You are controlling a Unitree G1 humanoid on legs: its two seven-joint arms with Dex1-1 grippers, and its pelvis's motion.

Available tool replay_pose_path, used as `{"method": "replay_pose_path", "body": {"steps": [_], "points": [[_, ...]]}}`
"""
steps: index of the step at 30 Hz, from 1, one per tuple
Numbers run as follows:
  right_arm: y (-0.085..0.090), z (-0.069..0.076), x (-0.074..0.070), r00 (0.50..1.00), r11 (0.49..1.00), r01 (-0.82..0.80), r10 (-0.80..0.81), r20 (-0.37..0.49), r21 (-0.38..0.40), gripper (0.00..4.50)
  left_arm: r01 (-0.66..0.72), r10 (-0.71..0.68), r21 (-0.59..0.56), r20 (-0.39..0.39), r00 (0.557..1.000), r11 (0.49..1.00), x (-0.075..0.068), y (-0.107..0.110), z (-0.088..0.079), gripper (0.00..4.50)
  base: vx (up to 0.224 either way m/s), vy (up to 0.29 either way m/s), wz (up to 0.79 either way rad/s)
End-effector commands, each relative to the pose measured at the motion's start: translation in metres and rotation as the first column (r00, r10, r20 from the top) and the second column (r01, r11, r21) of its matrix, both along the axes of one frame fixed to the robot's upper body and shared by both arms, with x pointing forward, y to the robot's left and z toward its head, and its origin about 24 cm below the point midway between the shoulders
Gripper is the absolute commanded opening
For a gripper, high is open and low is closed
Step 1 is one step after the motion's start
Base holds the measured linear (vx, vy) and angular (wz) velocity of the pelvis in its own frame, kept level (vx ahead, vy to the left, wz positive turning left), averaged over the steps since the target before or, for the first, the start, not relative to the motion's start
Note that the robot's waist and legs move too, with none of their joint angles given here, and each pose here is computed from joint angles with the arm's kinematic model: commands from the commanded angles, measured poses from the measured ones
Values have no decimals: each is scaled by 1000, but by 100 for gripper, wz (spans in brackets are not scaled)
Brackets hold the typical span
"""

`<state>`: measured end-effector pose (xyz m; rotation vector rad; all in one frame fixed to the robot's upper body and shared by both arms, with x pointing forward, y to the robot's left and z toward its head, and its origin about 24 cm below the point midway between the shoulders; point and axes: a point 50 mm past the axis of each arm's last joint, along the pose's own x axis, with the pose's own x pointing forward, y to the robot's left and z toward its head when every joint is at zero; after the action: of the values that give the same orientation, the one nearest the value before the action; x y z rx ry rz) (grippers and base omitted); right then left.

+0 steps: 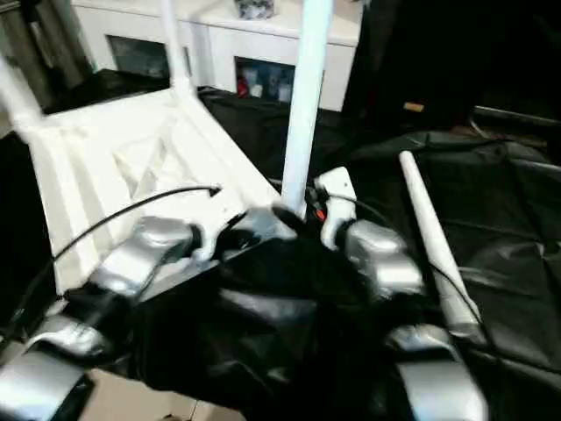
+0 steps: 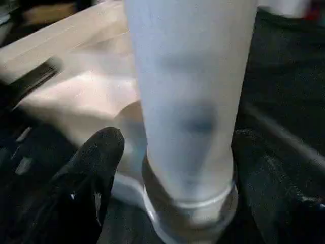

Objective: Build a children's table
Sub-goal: Rotate leg to tighten

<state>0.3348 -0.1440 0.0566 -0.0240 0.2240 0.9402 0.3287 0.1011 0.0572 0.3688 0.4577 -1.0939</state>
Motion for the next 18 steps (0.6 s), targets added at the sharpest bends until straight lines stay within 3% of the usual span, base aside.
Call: {"method": "replay_pose_path", "body": {"steps": [1, 6, 11, 18], "points": [[20, -8, -12, 985, 986, -168, 167, -45, -16, 368, 163, -160, -75, 37, 986, 984, -8, -23, 13, 0, 0, 0, 0], [13, -9, -25, 954, 952, -299, 295, -57, -69, 368, 375, -377, -71, -12, 926, 924, -28, -8, 14, 0, 0, 0, 0], [10, -10, -33, 929, 926, -368, 361, -79, -85, 368, 399, -401, -49, -35, 916, 916, -30, -2, 12, 0, 0, 0, 0], [13, -13, -41, 910, 907, -411, 402, -99, -96, 312, 399, -400, -43, -32, 916, 916, -29, 1, 12, 0, 0, 0, 0]]}}
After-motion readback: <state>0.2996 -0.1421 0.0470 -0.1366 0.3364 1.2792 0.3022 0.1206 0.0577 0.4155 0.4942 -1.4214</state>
